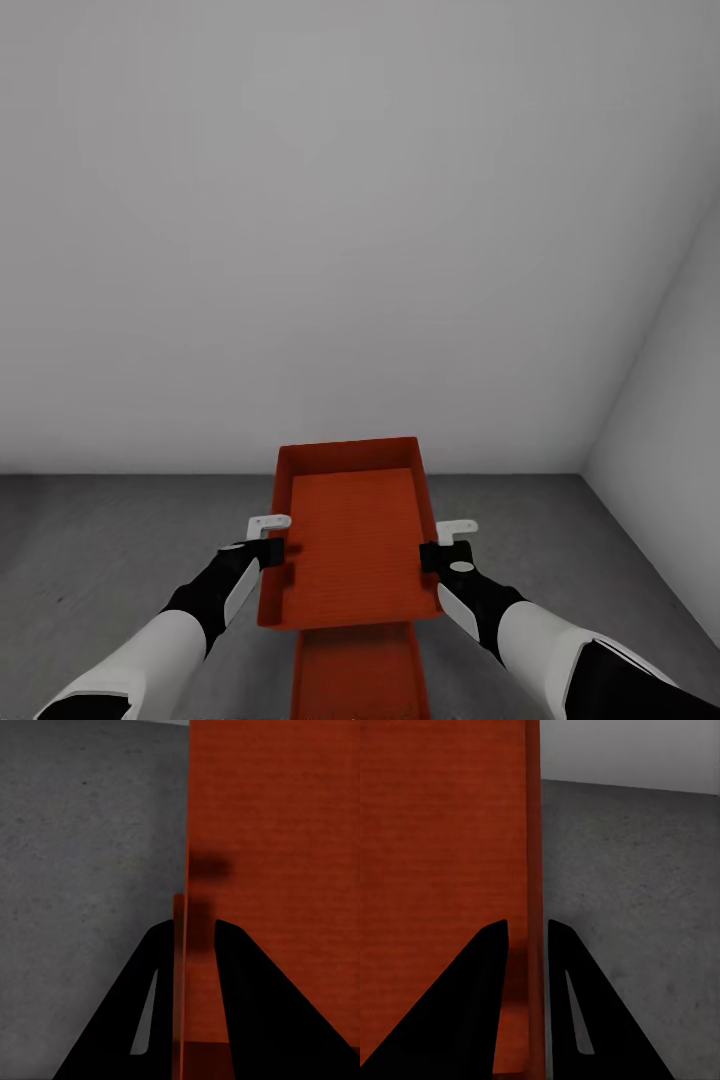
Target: Move the two storage containers from the living room to the garage. In the garage, place one container on the floor and stack the other container on top of it (either order is fine).
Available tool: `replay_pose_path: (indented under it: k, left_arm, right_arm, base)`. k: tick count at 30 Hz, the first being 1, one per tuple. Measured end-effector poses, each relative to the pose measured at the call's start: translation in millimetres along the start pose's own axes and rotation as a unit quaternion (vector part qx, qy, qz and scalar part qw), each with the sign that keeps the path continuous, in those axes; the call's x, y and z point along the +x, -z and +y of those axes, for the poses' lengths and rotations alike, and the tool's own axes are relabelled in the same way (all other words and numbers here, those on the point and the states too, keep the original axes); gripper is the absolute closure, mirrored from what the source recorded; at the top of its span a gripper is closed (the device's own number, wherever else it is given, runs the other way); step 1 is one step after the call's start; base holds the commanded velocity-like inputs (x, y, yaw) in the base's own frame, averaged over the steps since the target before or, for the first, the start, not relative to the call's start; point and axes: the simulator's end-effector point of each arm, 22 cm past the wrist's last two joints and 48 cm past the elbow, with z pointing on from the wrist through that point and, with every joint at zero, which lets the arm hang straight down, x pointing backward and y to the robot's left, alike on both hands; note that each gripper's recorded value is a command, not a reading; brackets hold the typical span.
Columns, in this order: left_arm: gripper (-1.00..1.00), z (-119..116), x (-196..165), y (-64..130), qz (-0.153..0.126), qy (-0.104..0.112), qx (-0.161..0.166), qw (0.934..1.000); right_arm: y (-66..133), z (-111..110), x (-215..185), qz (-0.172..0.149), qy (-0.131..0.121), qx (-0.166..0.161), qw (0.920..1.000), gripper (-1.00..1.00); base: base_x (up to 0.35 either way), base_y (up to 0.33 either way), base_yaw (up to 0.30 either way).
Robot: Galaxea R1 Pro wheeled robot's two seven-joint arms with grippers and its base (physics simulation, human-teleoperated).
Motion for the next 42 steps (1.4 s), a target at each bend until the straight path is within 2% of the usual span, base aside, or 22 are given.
replay_pose_path:
  k: [23,42]
  left_arm:
    - [1.00,2.1,26.0,-28.6,0.018,0.000,-0.002,0.9998]
    - [1.00,3.0,37.5,-35.6,0.029,0.000,-0.003,0.9996]
  right_arm:
    - [-24.5,4.1,29.7,0.018,0.001,-0.002,0.9998,1.00]
    - [-29.7,5.7,42.6,0.029,0.002,-0.002,0.9996,1.00]
  base:
    - [0.000,0.000,0.000]
    - [0.000,0.000,0.000]
